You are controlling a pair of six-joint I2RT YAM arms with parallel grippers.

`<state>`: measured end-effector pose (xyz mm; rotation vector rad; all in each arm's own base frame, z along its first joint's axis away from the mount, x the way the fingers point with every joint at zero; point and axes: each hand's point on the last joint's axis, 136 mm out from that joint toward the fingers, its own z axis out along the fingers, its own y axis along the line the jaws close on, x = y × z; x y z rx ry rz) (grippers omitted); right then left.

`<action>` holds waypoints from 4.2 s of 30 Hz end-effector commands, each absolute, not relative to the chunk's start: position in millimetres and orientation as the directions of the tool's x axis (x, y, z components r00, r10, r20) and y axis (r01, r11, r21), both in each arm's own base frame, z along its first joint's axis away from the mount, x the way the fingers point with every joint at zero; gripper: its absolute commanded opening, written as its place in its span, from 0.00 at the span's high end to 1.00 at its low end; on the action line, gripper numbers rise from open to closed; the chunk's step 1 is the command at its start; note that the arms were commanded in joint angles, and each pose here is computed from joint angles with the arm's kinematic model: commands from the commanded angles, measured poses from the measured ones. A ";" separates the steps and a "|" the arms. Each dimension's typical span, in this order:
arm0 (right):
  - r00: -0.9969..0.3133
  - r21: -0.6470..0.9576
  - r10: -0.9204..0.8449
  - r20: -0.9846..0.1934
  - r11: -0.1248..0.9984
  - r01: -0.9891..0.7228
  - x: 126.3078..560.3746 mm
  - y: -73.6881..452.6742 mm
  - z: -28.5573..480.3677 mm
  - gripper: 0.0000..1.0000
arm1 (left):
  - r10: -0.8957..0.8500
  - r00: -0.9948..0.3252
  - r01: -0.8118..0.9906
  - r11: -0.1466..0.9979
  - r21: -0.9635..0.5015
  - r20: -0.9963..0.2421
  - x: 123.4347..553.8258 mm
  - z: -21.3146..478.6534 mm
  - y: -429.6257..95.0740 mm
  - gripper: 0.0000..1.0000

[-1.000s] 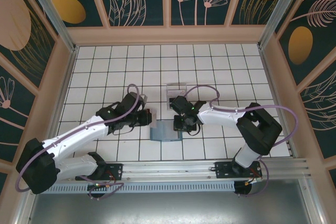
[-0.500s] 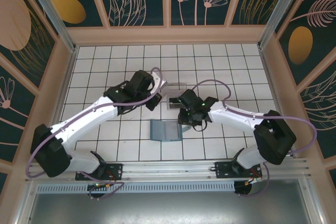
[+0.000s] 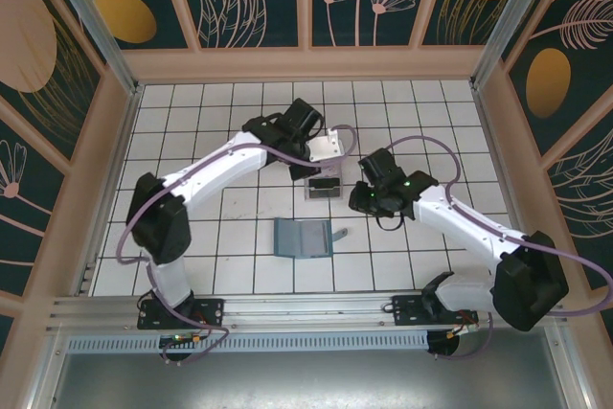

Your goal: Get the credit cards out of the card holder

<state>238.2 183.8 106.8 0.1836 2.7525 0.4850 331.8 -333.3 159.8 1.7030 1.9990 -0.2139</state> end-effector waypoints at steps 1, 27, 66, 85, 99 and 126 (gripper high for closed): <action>-0.936 0.303 0.178 -0.304 0.949 0.082 231.2 166.9 100.1 0.70 | 0.923 0.035 0.988 0.025 0.151 -0.382 325.7 147.1 -326.1 1.00; -0.934 0.314 0.234 -0.270 0.938 0.144 227.8 151.7 91.4 0.70 | 0.966 0.061 0.995 -0.038 0.096 -0.251 377.9 111.2 -335.4 1.00; -0.935 0.340 0.240 -0.262 0.929 0.144 222.9 153.9 95.4 0.70 | 0.967 -0.055 0.998 0.044 -0.050 -0.250 363.6 90.3 -342.7 1.00; -0.932 0.357 0.243 -0.270 0.924 0.138 224.9 157.6 98.9 0.70 | 0.950 -0.025 0.997 0.045 0.058 -0.311 373.9 130.0 -356.6 0.60; -0.962 0.425 0.151 -0.229 0.904 0.041 219.4 205.0 84.1 0.64 | 0.695 -0.274 0.875 0.467 0.128 -0.665 393.0 224.7 -366.1 0.61; -0.992 0.468 0.045 -0.116 0.884 -0.014 190.7 227.0 35.5 0.83 | 0.031 -0.896 0.205 0.914 -0.351 -0.444 285.7 139.7 -318.7 0.67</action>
